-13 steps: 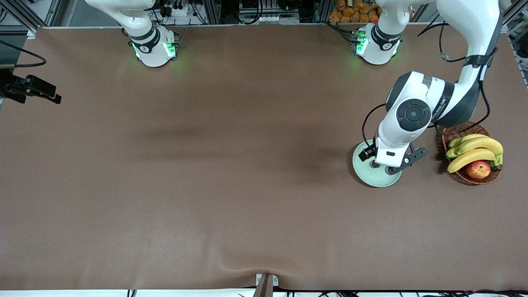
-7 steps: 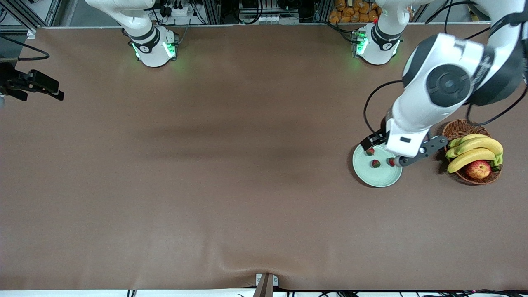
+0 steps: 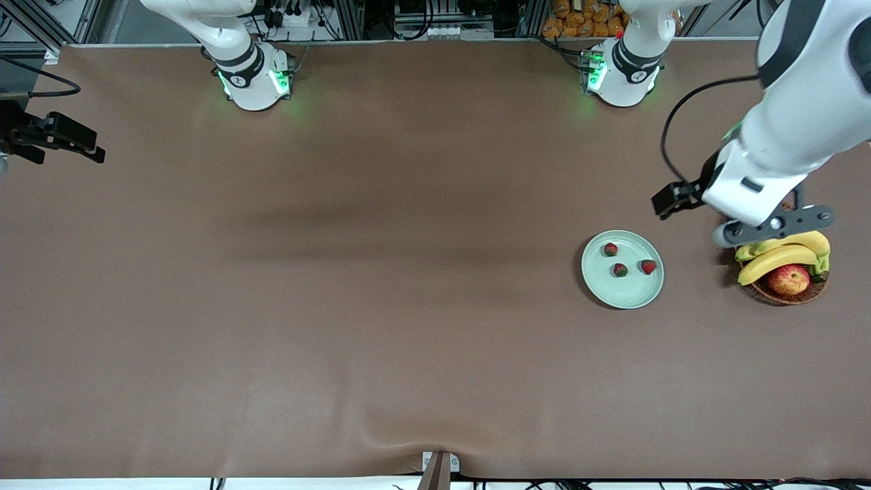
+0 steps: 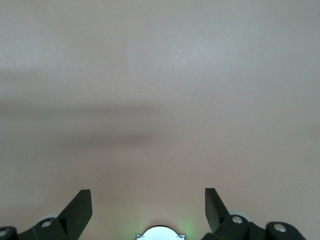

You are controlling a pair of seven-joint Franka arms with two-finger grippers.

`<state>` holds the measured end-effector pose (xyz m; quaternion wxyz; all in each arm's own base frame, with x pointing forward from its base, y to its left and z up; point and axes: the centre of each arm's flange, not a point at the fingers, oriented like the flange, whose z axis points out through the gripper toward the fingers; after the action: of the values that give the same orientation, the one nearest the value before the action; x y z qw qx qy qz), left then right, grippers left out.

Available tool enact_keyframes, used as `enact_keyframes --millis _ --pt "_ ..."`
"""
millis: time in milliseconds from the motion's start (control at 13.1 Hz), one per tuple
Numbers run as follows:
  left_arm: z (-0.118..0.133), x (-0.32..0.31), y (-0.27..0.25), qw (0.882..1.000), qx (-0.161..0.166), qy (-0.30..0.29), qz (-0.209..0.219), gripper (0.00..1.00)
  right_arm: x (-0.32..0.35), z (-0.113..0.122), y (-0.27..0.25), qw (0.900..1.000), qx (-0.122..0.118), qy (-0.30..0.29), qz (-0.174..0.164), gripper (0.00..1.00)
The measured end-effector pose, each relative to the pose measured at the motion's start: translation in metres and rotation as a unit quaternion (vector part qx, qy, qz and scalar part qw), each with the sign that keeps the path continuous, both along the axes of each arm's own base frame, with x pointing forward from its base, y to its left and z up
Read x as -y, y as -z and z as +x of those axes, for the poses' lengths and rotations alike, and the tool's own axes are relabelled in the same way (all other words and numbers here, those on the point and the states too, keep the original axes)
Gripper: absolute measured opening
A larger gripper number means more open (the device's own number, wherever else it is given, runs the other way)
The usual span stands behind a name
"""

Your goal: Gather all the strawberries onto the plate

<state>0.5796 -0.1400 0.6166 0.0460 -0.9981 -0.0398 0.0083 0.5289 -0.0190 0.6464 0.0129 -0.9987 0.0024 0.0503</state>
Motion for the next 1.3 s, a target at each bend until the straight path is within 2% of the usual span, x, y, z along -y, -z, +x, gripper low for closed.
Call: enact_keyframes --millis 153,458,763,1068,1297 --pt "-0.013 -0.026 -0.027 1.000 0.006 0.008 -0.012 1.00 0.000 0.000 0.000 1.000 0.000 0.000 0.000 1.00" --pt "-0.038 -0.067 -0.040 0.999 -0.031 -0.013 -0.012 1.00 -0.002 0.000 0.000 1.000 -0.001 -0.001 0.000 1.00" --pt "-0.053 -0.091 -0.032 0.998 -0.051 -0.035 -0.012 1.00 -0.005 0.000 0.000 1.000 -0.001 -0.005 0.000 1.00" --pt "-0.067 -0.110 -0.049 0.998 -0.036 -0.048 -0.022 1.00 -0.005 0.000 0.000 1.000 -0.001 -0.005 0.000 1.00" --pt "-0.069 -0.129 -0.058 0.998 -0.025 -0.061 -0.026 1.00 -0.004 0.000 -0.001 1.000 0.000 -0.004 -0.002 1.00"
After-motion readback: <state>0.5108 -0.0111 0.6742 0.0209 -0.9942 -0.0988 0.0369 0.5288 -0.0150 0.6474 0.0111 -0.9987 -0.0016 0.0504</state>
